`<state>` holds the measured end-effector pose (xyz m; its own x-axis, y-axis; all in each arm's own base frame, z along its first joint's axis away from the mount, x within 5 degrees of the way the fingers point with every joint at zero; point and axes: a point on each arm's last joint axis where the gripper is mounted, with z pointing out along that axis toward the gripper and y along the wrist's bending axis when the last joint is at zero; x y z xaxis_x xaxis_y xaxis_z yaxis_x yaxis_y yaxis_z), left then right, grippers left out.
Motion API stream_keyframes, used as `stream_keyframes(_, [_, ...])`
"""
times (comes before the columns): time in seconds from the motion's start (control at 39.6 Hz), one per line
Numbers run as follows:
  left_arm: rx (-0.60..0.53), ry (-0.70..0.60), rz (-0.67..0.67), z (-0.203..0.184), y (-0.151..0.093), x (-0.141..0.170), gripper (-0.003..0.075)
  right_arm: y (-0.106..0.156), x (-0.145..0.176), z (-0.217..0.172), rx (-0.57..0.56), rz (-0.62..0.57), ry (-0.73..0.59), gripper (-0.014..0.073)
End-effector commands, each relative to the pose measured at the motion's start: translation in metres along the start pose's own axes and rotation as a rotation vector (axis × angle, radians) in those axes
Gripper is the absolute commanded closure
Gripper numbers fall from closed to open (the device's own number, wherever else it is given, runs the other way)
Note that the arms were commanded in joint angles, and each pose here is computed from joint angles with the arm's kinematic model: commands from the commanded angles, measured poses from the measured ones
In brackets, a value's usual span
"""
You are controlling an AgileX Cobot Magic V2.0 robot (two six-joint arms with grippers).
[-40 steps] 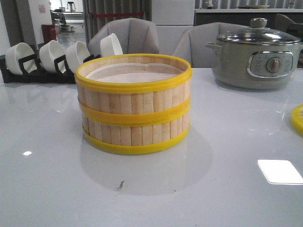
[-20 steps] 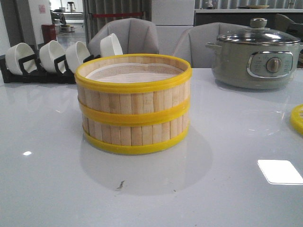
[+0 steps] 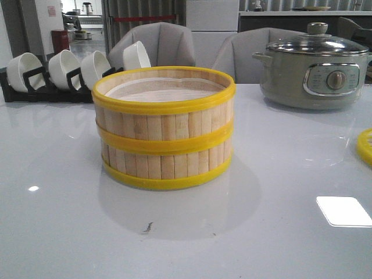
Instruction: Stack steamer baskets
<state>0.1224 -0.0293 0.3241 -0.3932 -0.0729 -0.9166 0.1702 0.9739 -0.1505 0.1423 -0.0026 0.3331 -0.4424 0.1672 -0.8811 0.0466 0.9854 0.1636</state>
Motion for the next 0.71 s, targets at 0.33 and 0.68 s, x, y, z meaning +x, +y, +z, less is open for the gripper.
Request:
stream_keyframes(0.33, [0.019,-0.074,-0.029,0.004,0.001,0.010,0.0634,0.001,-0.006,0.000,-0.012,0.031,-0.061,0.0201])
stream_keyframes(0.68, [0.016,-0.076,-0.020,0.004,0.001,0.010,0.0634,0.000,0.003,0.004,-0.010,0.039,-0.030,0.0458])
